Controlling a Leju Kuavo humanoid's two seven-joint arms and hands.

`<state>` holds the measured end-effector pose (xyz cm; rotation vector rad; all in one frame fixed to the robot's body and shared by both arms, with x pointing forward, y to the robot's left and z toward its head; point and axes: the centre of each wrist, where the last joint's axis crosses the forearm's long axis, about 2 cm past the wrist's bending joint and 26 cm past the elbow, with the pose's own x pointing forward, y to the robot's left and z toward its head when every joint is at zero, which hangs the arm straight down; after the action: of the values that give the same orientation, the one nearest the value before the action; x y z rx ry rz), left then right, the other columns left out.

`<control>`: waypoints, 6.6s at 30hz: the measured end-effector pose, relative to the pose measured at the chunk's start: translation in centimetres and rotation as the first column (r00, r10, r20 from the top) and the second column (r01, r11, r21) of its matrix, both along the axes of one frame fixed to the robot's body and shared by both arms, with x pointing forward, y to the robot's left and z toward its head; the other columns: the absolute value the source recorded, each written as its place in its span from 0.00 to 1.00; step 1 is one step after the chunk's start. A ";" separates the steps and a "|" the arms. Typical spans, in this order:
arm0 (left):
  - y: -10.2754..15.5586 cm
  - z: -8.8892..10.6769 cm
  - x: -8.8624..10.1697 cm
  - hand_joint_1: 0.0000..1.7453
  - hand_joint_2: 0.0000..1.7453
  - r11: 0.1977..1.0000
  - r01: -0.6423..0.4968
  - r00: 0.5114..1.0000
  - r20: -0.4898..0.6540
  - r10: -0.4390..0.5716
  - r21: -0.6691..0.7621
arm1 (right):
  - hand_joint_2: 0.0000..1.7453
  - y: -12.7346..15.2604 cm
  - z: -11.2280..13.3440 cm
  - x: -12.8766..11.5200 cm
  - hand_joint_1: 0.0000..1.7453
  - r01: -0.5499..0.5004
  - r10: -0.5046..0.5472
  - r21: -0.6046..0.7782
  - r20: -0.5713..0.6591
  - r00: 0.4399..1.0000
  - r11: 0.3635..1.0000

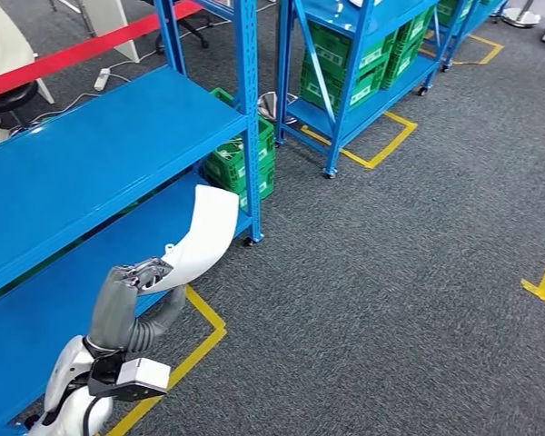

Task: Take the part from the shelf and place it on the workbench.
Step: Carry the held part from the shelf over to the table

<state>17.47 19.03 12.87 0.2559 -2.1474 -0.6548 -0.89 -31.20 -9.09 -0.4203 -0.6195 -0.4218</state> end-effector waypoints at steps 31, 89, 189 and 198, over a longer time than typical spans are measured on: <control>-0.9 -0.3 1.5 1.00 1.00 0.994 0.106 0.994 -0.036 -0.106 -0.023 | 1.00 0.3 0.0 -0.5 0.00 0.064 -0.064 -0.002 -0.011 0.998 0.998; -0.3 -1.6 1.1 1.00 1.00 0.985 0.097 0.977 -0.173 -0.121 -0.142 | 1.00 0.8 -0.1 -3.3 0.00 0.023 -0.024 0.108 0.010 1.000 0.994; -0.4 -1.9 1.3 1.00 1.00 0.968 0.234 0.956 -0.161 -0.245 -0.088 | 1.00 0.6 0.0 -3.4 0.00 -0.034 0.030 0.125 0.032 0.999 0.992; -0.8 -1.3 2.1 1.00 1.00 0.968 0.234 0.956 -0.160 -0.246 -0.092 | 1.00 0.6 0.0 -3.3 0.00 -0.043 0.039 0.123 0.037 0.999 0.992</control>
<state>19.53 18.22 11.60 -0.1004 -2.0483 -0.7087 -4.16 -30.60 -9.14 -0.2824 -0.6308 -0.4266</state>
